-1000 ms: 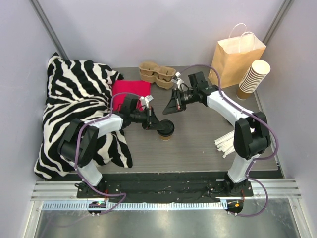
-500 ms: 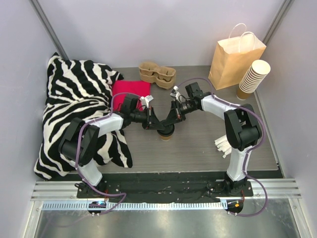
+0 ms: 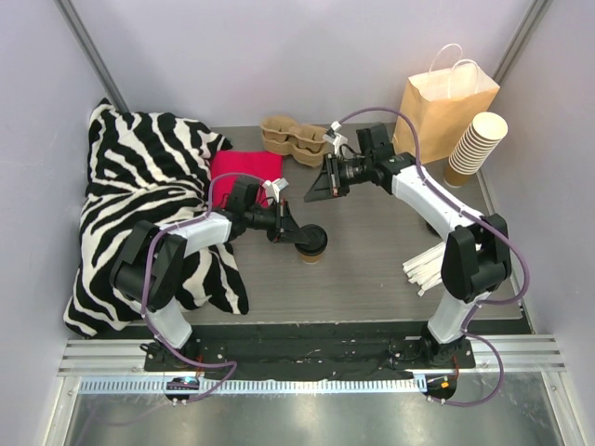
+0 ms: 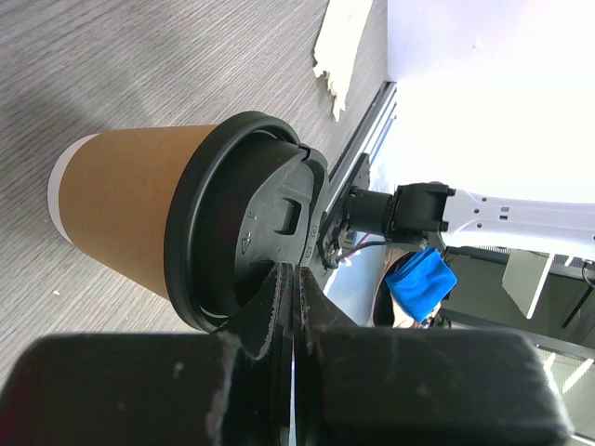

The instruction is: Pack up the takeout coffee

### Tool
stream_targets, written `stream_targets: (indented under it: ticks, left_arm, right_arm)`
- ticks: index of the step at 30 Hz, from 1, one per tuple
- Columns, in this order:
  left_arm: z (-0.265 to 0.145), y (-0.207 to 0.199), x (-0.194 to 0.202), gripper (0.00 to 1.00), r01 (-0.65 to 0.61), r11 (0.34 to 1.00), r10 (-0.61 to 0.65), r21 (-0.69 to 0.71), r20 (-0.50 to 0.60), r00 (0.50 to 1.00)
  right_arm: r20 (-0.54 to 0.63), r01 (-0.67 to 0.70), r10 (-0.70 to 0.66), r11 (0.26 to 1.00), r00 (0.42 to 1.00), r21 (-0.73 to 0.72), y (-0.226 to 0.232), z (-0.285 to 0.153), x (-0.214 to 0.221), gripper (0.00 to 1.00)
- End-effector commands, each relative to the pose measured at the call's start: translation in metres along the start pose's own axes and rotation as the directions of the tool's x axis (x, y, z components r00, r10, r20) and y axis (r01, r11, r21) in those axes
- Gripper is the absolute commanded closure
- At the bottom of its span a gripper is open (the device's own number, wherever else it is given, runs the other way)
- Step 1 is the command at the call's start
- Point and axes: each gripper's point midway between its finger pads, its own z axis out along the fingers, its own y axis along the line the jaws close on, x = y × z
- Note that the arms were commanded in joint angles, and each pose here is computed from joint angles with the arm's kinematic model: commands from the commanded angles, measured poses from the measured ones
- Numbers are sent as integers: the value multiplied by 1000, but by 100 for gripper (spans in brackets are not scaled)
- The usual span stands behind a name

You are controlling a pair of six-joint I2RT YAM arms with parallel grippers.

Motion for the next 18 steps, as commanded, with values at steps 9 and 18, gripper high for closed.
stream_targets:
  ticks: [9,18]
  left_arm:
    - [5,46,13,100,62,986,-63,-158,-6,998]
    - [4,50,13,100,59,983,-61,-175,-5,998]
  right_arm:
    - [-147,-157,193,961,970,227,-120,46,80,98]
    - [-68,-86,96,986,993,146,-67,28,30,96]
